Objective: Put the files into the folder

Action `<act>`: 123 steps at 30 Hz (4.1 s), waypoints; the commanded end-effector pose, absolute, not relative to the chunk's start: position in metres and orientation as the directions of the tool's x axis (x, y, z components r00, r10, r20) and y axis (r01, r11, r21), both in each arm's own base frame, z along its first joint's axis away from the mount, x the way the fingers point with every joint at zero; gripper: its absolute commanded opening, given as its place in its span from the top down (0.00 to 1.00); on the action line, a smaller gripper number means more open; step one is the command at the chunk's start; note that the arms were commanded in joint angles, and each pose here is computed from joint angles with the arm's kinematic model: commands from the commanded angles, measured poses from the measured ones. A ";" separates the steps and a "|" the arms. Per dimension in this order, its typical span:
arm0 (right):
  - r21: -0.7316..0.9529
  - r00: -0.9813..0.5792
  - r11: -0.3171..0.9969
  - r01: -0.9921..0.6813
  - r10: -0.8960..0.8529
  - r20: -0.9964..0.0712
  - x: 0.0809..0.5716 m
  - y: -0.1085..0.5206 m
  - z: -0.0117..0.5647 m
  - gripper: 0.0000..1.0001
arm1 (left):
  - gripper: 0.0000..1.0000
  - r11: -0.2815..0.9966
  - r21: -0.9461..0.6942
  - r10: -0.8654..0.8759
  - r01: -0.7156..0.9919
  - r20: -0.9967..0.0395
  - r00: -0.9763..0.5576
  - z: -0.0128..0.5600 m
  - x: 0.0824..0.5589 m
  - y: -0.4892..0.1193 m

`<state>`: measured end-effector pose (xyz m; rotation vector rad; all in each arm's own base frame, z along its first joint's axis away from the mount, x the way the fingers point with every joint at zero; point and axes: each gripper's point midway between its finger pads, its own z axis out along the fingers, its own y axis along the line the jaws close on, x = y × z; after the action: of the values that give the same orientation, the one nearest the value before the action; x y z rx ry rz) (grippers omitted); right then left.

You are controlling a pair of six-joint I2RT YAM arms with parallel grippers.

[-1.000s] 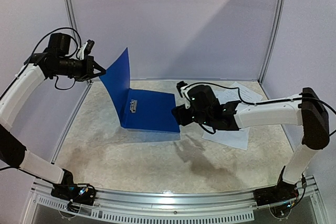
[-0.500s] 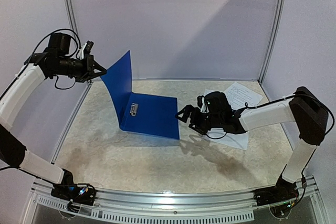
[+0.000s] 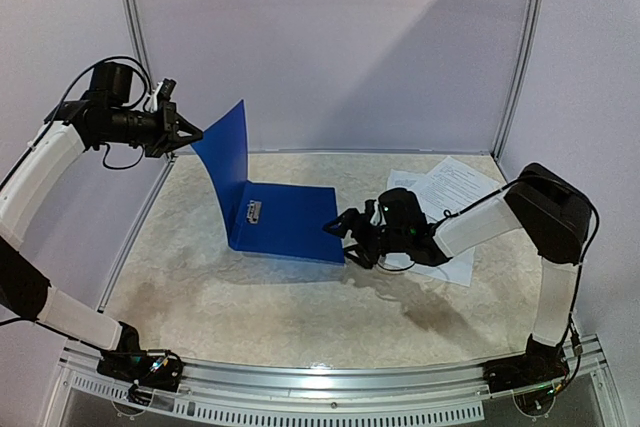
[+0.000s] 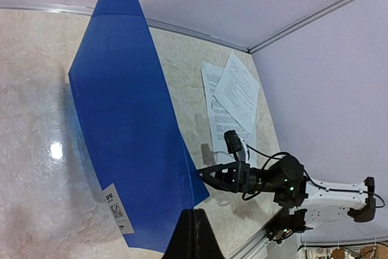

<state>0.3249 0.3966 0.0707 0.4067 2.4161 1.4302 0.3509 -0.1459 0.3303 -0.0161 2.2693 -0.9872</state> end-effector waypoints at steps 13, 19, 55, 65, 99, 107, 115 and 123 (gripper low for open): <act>0.961 -0.928 0.267 0.073 0.371 -0.033 0.335 0.426 0.081 0.80 | 1.00 0.720 -0.658 -0.298 0.221 -0.581 -0.758 0.330 0.354 -0.126; 0.971 -0.926 0.226 0.081 0.378 -0.010 0.337 0.426 0.082 1.00 | 1.00 0.750 -0.637 -0.319 0.178 -0.584 -0.746 0.320 0.355 -0.101; 0.655 -0.910 0.755 -0.013 0.262 -0.320 0.256 0.300 0.099 1.00 | 0.17 0.802 -0.065 0.464 0.594 -0.557 -0.688 0.208 0.313 -0.146; 0.591 -0.914 0.805 0.058 0.280 -0.292 0.246 0.269 0.064 1.00 | 0.00 0.858 -0.070 0.412 0.508 -0.495 -0.765 0.164 0.324 -0.129; -0.014 -0.804 0.987 -0.157 -0.136 -0.578 0.309 0.250 0.152 0.42 | 0.69 0.737 -0.566 0.074 0.370 -0.476 -0.876 0.173 0.302 -0.161; 0.574 -0.858 0.685 -0.448 -0.150 -0.491 0.290 0.417 0.152 0.57 | 0.75 0.738 -0.579 0.050 0.346 -0.464 -0.884 0.168 0.303 -0.161; 0.739 -0.950 0.604 -0.298 -0.117 -0.288 0.288 0.464 0.089 0.73 | 0.77 0.726 -0.601 0.034 0.333 -0.453 -0.891 0.166 0.302 -0.163; 0.754 -0.975 0.618 -0.223 -0.131 -0.181 0.274 0.471 0.047 0.82 | 0.78 0.730 -0.594 0.037 0.338 -0.460 -0.887 0.167 0.303 -0.161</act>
<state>0.2812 0.4563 0.0484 -0.3089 2.7253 1.1975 0.3025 -0.1611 0.1669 0.2844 2.5216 -0.9743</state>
